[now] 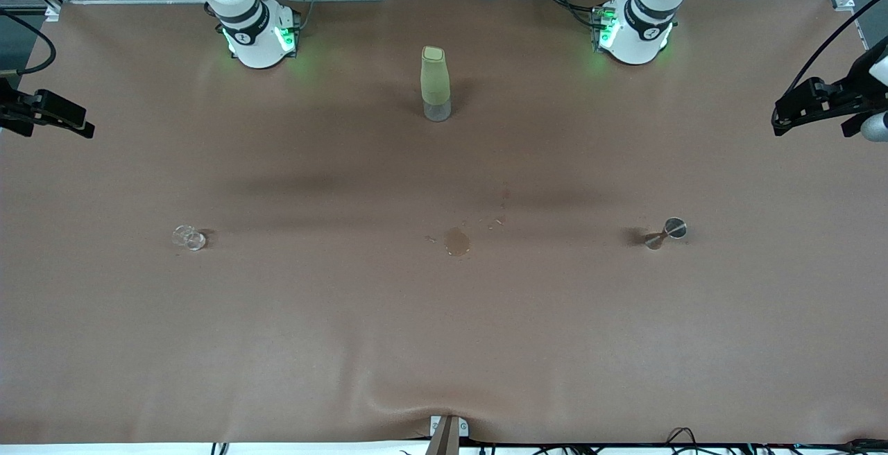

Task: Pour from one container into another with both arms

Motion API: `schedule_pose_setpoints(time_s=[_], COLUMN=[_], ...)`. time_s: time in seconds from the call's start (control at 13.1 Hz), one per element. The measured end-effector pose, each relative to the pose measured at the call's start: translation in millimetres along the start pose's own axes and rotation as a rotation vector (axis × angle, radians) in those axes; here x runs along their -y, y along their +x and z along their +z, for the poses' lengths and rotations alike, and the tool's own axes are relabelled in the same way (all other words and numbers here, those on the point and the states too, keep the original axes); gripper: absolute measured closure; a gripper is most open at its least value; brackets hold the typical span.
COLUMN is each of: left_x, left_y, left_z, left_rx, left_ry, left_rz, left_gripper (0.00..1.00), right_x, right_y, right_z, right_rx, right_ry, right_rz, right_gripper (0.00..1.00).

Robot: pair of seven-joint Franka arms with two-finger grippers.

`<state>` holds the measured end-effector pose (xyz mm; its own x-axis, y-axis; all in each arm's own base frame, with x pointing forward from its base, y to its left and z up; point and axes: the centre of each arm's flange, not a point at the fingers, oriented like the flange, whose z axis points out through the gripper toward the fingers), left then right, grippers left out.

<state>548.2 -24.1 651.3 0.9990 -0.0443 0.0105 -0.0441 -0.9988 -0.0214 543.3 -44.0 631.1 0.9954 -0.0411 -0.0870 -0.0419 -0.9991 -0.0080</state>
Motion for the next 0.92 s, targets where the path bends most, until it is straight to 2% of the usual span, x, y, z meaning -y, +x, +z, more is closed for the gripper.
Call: schedule_pose_setpoints(time_s=[0.31, 0.54, 0.69, 0.84, 0.92], left_x=[-6.9, -8.8, 4.6, 44.8, 65.0], left_y=[0.3, 2.2, 1.7, 0.5, -0.4], left_z=[17.5, 24.2, 36.1, 70.3, 93.3], left_rx=[0.034, 0.025, 0.028, 0.016, -0.003], left_ry=[-0.055, -0.098, -0.215, -0.359, -0.397], left_rz=[0.009, 0.125, 0.209, 0.266, 0.305], left_gripper=[0.0, 0.0, 0.0, 0.0, 0.0], right_x=[-0.5, -7.2, -16.6, -28.8, -36.4], right_y=[-2.1, -16.5, -29.9, -43.9, -50.9], right_z=[-0.6, -3.9, -9.5, -13.1, -14.2], right_rx=[0.005, 0.01, 0.001, -0.006, -0.01], right_ry=[0.0, 0.004, 0.008, 0.011, 0.013], right_rz=[0.0, -0.016, -0.103, -0.239, -0.327], right_gripper=[0.0, 0.0, 0.0, 0.0, 0.0])
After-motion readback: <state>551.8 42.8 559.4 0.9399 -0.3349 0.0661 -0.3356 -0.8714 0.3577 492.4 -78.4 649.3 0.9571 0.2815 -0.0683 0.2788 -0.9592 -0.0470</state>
